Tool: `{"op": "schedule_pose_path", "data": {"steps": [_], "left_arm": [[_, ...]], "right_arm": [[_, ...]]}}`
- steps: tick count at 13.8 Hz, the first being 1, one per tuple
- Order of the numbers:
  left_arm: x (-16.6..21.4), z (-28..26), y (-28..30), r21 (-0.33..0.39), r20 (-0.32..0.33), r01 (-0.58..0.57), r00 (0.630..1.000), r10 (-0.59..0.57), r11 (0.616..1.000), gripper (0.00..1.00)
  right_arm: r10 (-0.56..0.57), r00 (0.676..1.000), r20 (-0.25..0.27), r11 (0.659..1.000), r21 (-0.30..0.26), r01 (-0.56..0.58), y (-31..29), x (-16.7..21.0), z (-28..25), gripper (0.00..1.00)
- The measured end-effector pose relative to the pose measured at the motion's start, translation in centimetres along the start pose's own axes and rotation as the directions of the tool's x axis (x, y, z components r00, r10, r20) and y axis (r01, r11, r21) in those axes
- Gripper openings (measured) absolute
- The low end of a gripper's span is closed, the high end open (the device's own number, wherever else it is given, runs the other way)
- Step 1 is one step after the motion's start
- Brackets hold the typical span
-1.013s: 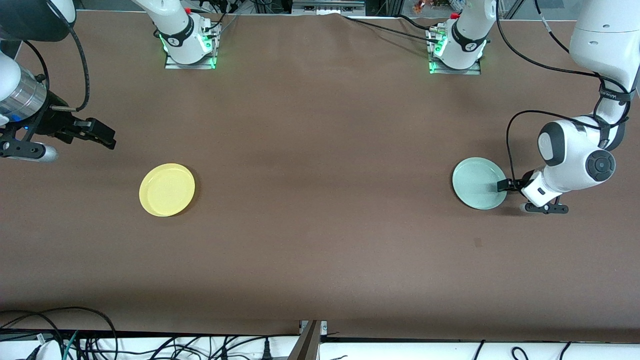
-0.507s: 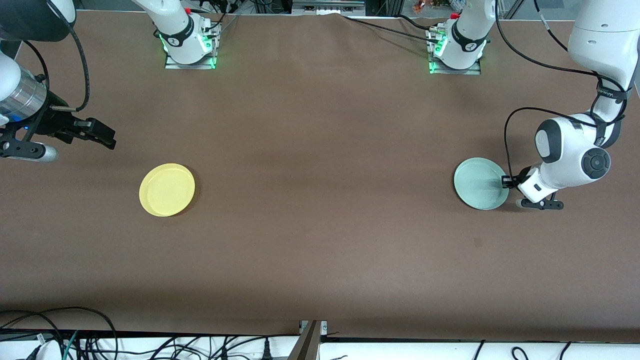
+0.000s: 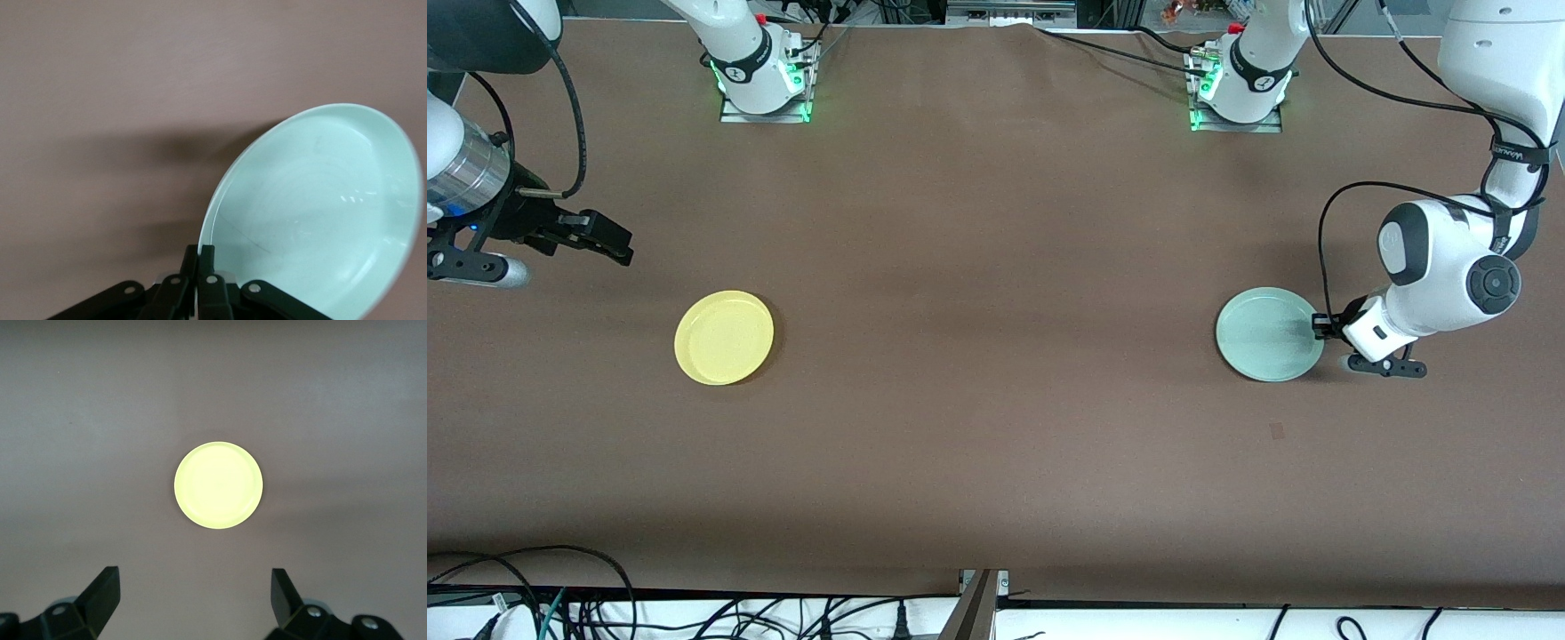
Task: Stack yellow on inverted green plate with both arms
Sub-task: 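Reach the left gripper down to the green plate rim and grasp it, then lift the green plate up on its edge with the left gripper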
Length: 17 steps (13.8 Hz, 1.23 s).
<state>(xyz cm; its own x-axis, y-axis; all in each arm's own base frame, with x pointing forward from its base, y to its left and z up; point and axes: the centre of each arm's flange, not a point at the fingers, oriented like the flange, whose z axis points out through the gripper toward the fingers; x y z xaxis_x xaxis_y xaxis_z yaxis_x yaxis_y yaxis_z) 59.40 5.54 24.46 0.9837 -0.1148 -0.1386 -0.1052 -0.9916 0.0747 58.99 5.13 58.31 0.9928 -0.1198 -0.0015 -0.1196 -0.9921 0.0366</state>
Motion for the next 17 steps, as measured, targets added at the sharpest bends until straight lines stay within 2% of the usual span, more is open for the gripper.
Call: {"op": "schedule_pose_path", "data": {"steps": [1,2,4,5,7,9,12,14,16,17], "left_arm": [[0.9,-1.9,1.8,0.014,0.018,-0.020,1.000,0.020,1.000,0.03],[1.9,-4.2,4.0,0.057,0.039,-0.036,0.999,0.034,0.998,0.03],[3.3,-8.0,9.9,0.191,0.067,-0.049,0.997,0.036,0.980,0.03],[3.5,-9.1,13.6,0.274,0.071,-0.052,0.997,0.034,0.960,0.03],[2.5,-9.5,22.4,0.454,0.058,-0.046,0.998,0.022,0.890,0.03],[-0.2,-7.7,31.3,0.631,0.018,-0.029,1.000,0.023,0.775,0.03],[-4.6,-2.9,41.6,0.851,-0.030,-0.005,0.998,0.057,0.525,0.03],[-5.7,0.2,45.7,0.930,-0.034,0.006,0.997,0.069,0.369,0.03],[-5.7,2.6,47.8,0.971,-0.037,0.017,0.996,0.079,0.240,0.03],[-5.6,3.5,48.1,0.981,-0.040,0.023,0.996,0.083,0.190,0.03]], "right_arm": [[0.000,1.000,0.000,1.000,0.000,0.000,0.0,0.0,0.0,1.00],[0.000,1.000,0.000,1.000,0.000,0.000,0.0,0.0,0.0,1.00],[0.000,1.000,0.000,1.000,0.000,0.000,0.0,0.0,0.0,1.00],[0.000,1.000,0.000,1.000,0.000,0.000,0.0,0.0,0.0,1.00],[0.001,1.000,0.000,1.000,0.000,-0.001,0.0,0.0,0.0,1.00],[0.001,1.000,0.000,1.000,0.000,-0.001,0.0,0.0,0.0,1.00],[0.001,1.000,0.000,1.000,0.000,-0.001,0.0,0.0,0.0,1.00],[0.001,1.000,0.000,1.000,0.000,-0.001,0.0,0.0,0.0,1.00],[0.001,1.000,0.000,1.000,0.000,-0.001,0.0,0.0,0.0,1.00],[0.001,1.000,0.000,1.000,0.000,-0.001,0.0,0.0,0.0,1.00]]}}
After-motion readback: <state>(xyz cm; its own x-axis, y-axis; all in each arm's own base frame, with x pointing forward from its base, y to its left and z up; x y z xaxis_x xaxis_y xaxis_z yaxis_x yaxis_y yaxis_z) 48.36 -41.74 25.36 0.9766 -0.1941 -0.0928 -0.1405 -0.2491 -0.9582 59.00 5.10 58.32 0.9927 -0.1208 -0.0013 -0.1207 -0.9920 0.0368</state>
